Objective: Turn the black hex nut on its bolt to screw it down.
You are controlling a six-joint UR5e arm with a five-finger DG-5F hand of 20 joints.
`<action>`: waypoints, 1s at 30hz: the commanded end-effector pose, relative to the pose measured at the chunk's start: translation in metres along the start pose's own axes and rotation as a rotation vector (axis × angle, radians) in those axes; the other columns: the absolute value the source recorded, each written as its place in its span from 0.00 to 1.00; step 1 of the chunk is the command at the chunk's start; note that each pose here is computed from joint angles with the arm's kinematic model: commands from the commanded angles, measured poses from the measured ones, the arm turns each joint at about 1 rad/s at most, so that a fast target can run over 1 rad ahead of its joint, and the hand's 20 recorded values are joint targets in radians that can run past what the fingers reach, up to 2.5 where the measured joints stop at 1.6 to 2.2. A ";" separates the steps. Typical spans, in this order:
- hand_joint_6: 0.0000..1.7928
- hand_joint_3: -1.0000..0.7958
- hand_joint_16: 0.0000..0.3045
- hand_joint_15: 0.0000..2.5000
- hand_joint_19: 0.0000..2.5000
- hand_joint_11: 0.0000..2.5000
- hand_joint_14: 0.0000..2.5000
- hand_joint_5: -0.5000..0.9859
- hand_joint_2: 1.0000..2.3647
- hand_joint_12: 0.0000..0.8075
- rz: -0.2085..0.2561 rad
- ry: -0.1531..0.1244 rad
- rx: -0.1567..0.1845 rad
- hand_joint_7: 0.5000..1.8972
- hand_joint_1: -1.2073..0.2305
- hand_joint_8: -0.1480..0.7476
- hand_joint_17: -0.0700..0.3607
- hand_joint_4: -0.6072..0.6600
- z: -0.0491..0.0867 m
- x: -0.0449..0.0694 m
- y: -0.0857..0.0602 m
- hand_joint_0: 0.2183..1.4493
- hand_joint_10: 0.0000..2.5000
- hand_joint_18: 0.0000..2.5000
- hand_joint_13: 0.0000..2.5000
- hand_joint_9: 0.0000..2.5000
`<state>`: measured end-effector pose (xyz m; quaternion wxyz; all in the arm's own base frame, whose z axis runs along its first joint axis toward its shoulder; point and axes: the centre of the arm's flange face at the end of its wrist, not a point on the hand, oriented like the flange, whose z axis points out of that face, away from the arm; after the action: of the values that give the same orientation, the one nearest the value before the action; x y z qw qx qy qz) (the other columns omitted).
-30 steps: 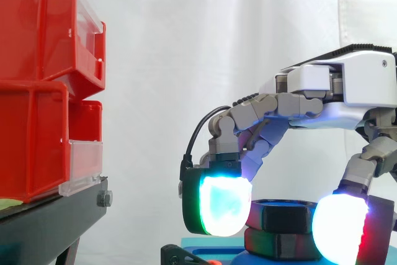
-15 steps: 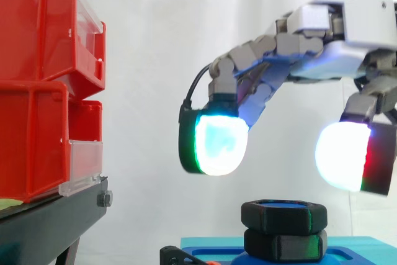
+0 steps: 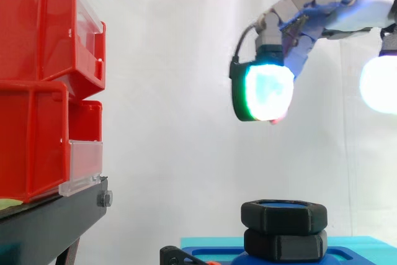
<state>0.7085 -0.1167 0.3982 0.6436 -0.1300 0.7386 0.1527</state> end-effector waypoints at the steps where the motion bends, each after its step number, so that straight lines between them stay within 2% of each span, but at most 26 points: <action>1: 0.28 0.28 0.15 0.07 0.22 0.12 0.00 0.27 0.00 0.41 0.028 0.053 0.029 0.27 0.41 0.47 0.40 0.66 -0.018 0.003 -0.006 0.26 0.00 0.18 0.22 0.33; 2: 0.28 0.28 0.15 0.07 0.22 0.12 0.00 0.27 0.00 0.41 0.034 0.063 0.036 0.26 0.41 0.47 0.40 0.66 -0.026 0.005 -0.007 0.26 0.00 0.18 0.22 0.33; 4: 0.28 0.28 0.15 0.07 0.22 0.12 0.00 0.26 0.00 0.41 0.039 0.071 0.041 0.25 0.41 0.47 0.40 0.66 -0.035 0.007 -0.006 0.26 0.00 0.18 0.22 0.33; 7: 0.28 0.29 0.15 0.07 0.23 0.11 0.00 0.26 0.00 0.41 0.046 0.081 0.047 0.23 0.41 0.47 0.40 0.64 -0.065 0.008 0.005 0.27 0.00 0.18 0.22 0.32; 8: 0.28 0.29 0.15 0.07 0.23 0.10 0.00 0.26 0.00 0.41 0.036 0.041 0.053 0.23 0.41 0.46 0.40 0.64 -0.084 0.012 0.012 0.27 0.00 0.17 0.21 0.31; 9: 0.28 0.29 0.15 0.06 0.23 0.09 0.00 0.25 0.00 0.41 0.040 0.027 0.058 0.21 0.41 0.45 0.40 0.62 -0.091 0.015 0.013 0.27 0.00 0.15 0.18 0.30; 10: 0.28 0.29 0.15 0.05 0.23 0.08 0.00 0.25 0.00 0.41 0.057 0.005 0.064 0.20 0.41 0.44 0.40 0.62 -0.104 0.021 0.016 0.27 0.00 0.14 0.17 0.28; 12: 0.28 0.29 0.15 0.03 0.22 0.05 0.00 0.23 0.00 0.40 0.079 -0.014 0.067 0.18 0.41 0.43 0.40 0.60 -0.112 0.022 0.019 0.27 0.00 0.10 0.13 0.23; 15: 0.28 0.29 0.15 0.00 0.21 0.01 0.00 0.21 0.00 0.38 0.115 -0.033 0.067 0.13 0.37 0.40 0.40 0.60 -0.112 0.019 0.019 0.27 0.00 0.04 0.04 0.15; 16: 0.28 0.29 0.15 0.00 0.20 0.00 0.00 0.20 0.00 0.38 0.150 -0.031 0.070 0.12 0.37 0.40 0.40 0.59 -0.112 0.020 0.019 0.27 0.00 0.04 0.03 0.14; 18: 0.28 0.30 0.14 0.00 0.21 0.00 0.00 0.19 0.00 0.37 0.187 -0.031 0.074 0.11 0.32 0.37 0.39 0.57 -0.112 0.021 0.018 0.30 0.00 0.03 0.01 0.09; 19: 0.28 0.30 0.14 0.00 0.21 0.00 0.00 0.19 0.00 0.37 0.252 -0.034 0.087 0.11 0.31 0.37 0.39 0.57 -0.112 0.022 0.017 0.30 0.00 0.03 0.01 0.08; 20: 0.28 0.30 0.14 0.00 0.21 0.00 0.00 0.19 0.00 0.37 0.290 -0.037 0.094 0.11 0.31 0.37 0.39 0.57 -0.112 0.022 0.016 0.30 0.00 0.03 0.01 0.08; 21: 0.28 0.29 0.14 0.00 0.21 0.00 0.00 0.19 0.00 0.37 0.305 -0.038 0.100 0.11 0.32 0.37 0.39 0.57 -0.112 0.022 0.016 0.29 0.00 0.04 0.01 0.08; 22: 0.28 0.29 0.15 0.00 0.21 0.00 0.00 0.19 0.00 0.37 0.353 -0.044 0.116 0.11 0.33 0.37 0.39 0.57 -0.112 0.022 0.015 0.29 0.00 0.04 0.01 0.08; 24: 0.28 0.29 0.14 0.00 0.20 0.00 0.00 0.18 0.00 0.37 0.382 -0.051 0.128 0.10 0.34 0.36 0.39 0.58 -0.111 0.021 0.013 0.28 0.00 0.03 0.00 0.05; 27: 0.28 0.28 0.14 0.00 0.21 0.00 0.00 0.17 0.00 0.37 0.480 -0.074 0.162 0.08 0.36 0.35 0.39 0.58 -0.110 0.021 0.011 0.27 0.00 0.01 0.00 0.01; 28: 0.28 0.28 0.14 0.00 0.21 0.00 0.00 0.17 0.00 0.37 0.490 -0.077 0.164 0.08 0.36 0.35 0.39 0.58 -0.110 0.020 0.011 0.27 0.00 0.01 0.00 0.01; 29: 0.28 0.28 0.14 0.00 0.22 0.00 0.00 0.16 0.00 0.37 0.549 -0.095 0.174 0.08 0.39 0.34 0.39 0.58 -0.109 0.019 0.009 0.26 0.00 0.00 0.00 0.00; 30: 0.28 0.28 0.14 0.00 0.22 0.00 0.00 0.16 0.00 0.37 0.553 -0.100 0.175 0.07 0.40 0.34 0.39 0.59 -0.108 0.019 0.009 0.25 0.00 0.00 0.00 0.00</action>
<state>0.6017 -0.1497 0.3926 0.6302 0.0845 0.7365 0.2309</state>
